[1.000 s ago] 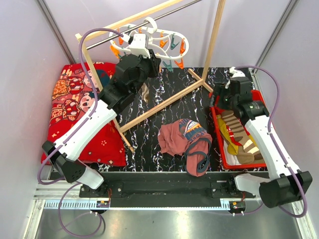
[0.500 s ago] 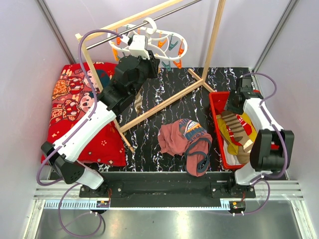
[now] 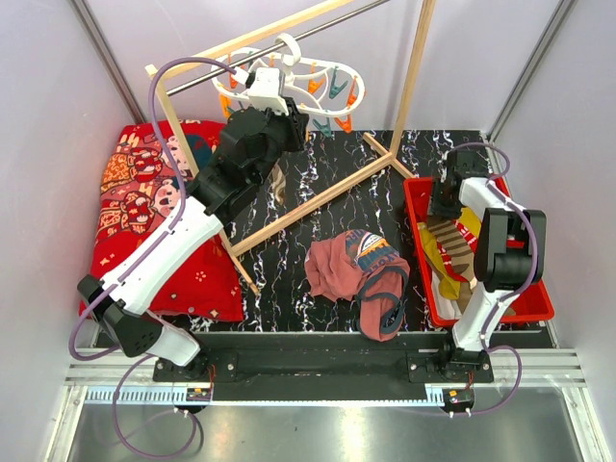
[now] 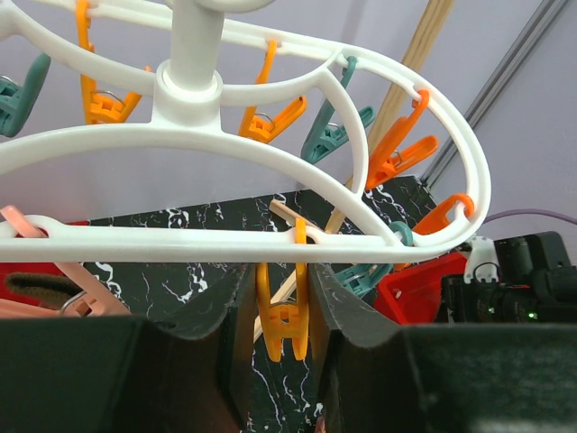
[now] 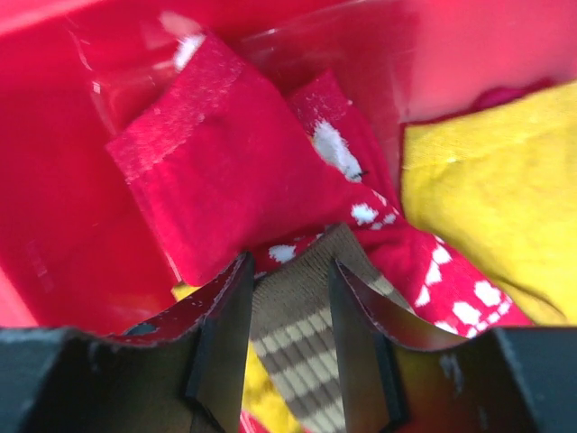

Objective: Clip the socks to the hanger
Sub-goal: Pick up the sock from the bin, then clamp the sock onto the hanger.

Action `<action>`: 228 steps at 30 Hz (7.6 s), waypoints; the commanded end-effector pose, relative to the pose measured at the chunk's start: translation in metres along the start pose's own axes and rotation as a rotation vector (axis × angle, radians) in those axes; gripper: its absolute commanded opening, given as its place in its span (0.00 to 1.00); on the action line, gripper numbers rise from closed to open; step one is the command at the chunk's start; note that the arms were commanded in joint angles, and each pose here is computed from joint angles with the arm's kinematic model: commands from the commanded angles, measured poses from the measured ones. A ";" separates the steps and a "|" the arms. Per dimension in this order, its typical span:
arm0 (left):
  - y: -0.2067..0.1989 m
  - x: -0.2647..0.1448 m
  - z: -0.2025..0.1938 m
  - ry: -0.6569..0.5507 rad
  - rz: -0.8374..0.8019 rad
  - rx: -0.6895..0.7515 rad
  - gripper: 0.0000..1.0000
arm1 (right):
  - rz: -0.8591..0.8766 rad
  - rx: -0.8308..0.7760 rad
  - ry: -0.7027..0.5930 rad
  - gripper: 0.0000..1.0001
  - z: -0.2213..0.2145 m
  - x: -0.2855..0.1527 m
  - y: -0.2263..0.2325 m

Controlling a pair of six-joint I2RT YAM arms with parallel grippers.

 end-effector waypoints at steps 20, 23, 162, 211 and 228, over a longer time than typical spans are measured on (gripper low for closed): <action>-0.004 -0.016 0.021 -0.062 -0.011 -0.013 0.00 | -0.018 0.129 -0.139 0.11 0.005 -0.051 0.001; -0.004 -0.017 0.022 -0.066 -0.010 -0.014 0.00 | -0.009 0.158 -0.123 0.14 0.000 -0.051 0.003; -0.012 -0.034 0.018 -0.037 -0.142 -0.158 0.00 | 1.212 -0.103 -1.057 0.03 0.073 -0.304 0.247; -0.008 -0.034 0.024 -0.140 -0.085 -0.196 0.47 | 1.004 -0.141 -1.138 0.58 0.048 -0.299 0.232; -0.006 -0.035 0.028 -0.144 -0.067 -0.183 0.47 | 0.858 -0.212 -1.250 0.66 0.057 -0.286 0.210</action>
Point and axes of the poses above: each gripper's point midway between its finger pads, its own x axis out along the fingers, its own y axis along the line the jaws close on, z = x × y, the point moved 10 cm from there along -x, back along the fingers, and after that the axes turned 14 degrees about -x, right-handed, at the moved point
